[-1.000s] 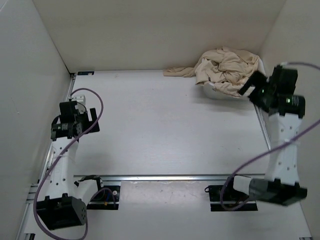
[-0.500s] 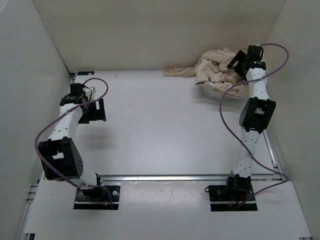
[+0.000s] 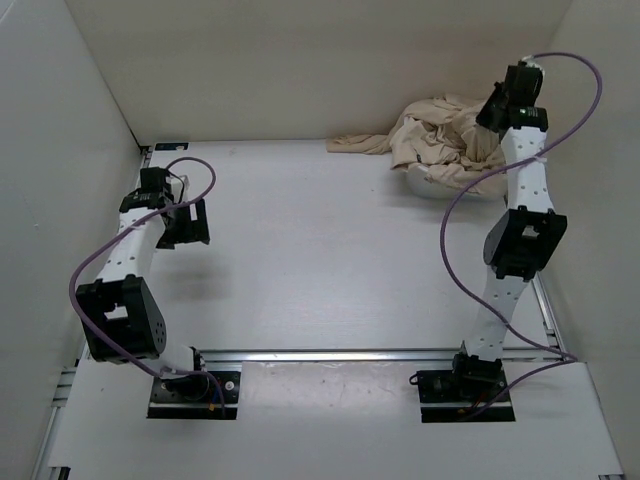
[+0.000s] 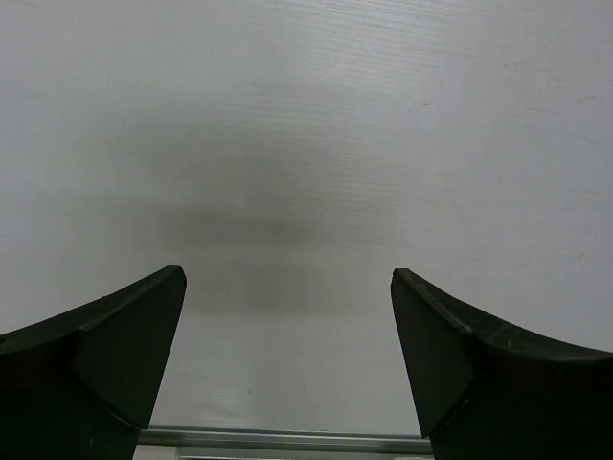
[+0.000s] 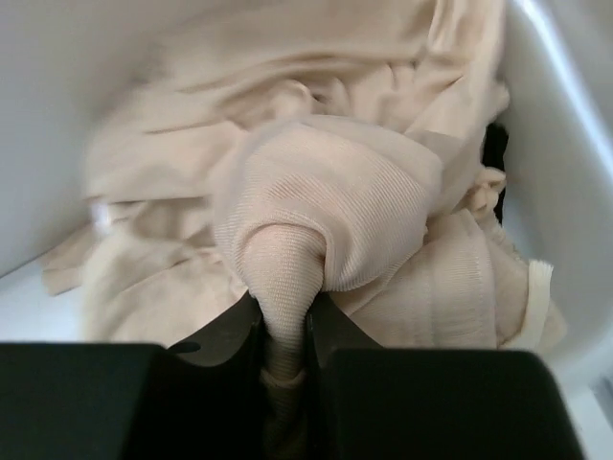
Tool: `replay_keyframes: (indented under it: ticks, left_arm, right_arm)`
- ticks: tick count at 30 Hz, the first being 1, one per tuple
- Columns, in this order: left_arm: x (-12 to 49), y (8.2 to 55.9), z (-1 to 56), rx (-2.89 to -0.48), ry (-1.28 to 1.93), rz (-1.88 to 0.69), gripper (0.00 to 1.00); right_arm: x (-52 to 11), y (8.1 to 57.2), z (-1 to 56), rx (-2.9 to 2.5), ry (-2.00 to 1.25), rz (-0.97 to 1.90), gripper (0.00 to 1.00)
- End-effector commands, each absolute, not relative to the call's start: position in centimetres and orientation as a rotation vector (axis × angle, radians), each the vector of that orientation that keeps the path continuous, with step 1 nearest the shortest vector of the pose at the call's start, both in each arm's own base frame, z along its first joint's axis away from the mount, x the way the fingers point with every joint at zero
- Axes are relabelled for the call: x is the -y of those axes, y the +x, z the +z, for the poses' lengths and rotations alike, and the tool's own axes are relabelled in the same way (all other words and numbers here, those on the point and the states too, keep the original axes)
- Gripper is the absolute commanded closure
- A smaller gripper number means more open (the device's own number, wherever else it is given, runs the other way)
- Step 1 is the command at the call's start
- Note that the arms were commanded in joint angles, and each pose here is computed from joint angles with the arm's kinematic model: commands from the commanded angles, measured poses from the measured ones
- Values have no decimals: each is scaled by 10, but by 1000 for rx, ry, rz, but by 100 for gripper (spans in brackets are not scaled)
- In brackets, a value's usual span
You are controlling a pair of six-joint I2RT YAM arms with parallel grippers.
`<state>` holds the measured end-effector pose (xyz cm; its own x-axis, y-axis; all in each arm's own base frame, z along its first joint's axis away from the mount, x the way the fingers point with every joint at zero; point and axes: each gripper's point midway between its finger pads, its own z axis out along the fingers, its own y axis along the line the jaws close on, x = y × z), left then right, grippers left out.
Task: Fold and stack the trousers
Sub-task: Grab the trousers from the pile
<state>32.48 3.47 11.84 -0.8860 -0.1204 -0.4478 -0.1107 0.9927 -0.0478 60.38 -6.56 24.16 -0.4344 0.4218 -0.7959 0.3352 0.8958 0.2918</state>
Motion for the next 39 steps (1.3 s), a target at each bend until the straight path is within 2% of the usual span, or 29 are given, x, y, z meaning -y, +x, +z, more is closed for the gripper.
replay_keyframes:
  ticks: [1, 4, 7, 12, 16, 20, 21, 24, 25, 27, 28, 29, 30, 34, 35, 38, 39]
  left_arm:
    - [-43, 315, 141, -2597, -173, 59, 0]
    - [-49, 305, 136, -2607, -189, 114, 0]
    - [-56, 293, 126, -2641, -206, 175, 0]
    - [-59, 294, 147, -2598, -219, 184, 0]
    - [-59, 301, 173, -2534, -214, 174, 0]
    - [-63, 303, 186, -2502, -222, 202, 0]
    - [-65, 303, 186, -2501, -226, 213, 0]
    - [-65, 303, 185, -2516, -221, 234, 0]
    - [-65, 304, 180, -2531, -220, 234, 0]
    - [-56, 307, 175, -2565, -178, 233, 0]
    - [-45, 305, 169, -2596, -144, 193, 1]
    - [-35, 303, 168, -2611, -109, 162, 4]
    - [-13, 305, 166, -2625, -21, 105, 7]
    - [54, 279, 138, -2700, 294, 14, 8]
    - [66, 268, 128, -2724, 368, 6, 8]
    - [92, 220, 84, -2814, 634, 25, 7]
    - [100, 212, 71, -2818, 718, 50, 7]
  right_arm:
    - [-2, 537, 426, -1768, 269, 86, 100]
    - [-58, 492, 479, -1676, 152, 159, 100]
    - [-158, 413, 547, -1515, -27, 300, 100]
    - [-239, 356, 572, -1457, -60, 526, 100]
    - [-265, 357, 515, -1623, -43, 567, 100]
    - [-275, 370, 424, -1863, 93, 530, 100]
    - [-274, 376, 368, -1996, 128, 450, 100]
    - [-267, 383, 304, -2148, 173, 343, 100]
    - [-264, 380, 287, -2202, 159, 296, 96]
    - [-263, 388, 248, -2337, 121, 275, 38]
    - [-251, 388, 231, -2422, 112, 236, 16]
    - [-247, 391, 206, -2503, 112, 179, 5]
    - [-240, 392, 206, -2528, 113, 147, 4]
    - [-184, 365, 173, -2604, 170, -56, 1]
    - [-180, 365, 190, -2523, 214, 17, 1]
    - [-151, 338, 155, -2546, 375, 72, 1]
    - [-140, 336, 146, -2550, 462, 89, 8]
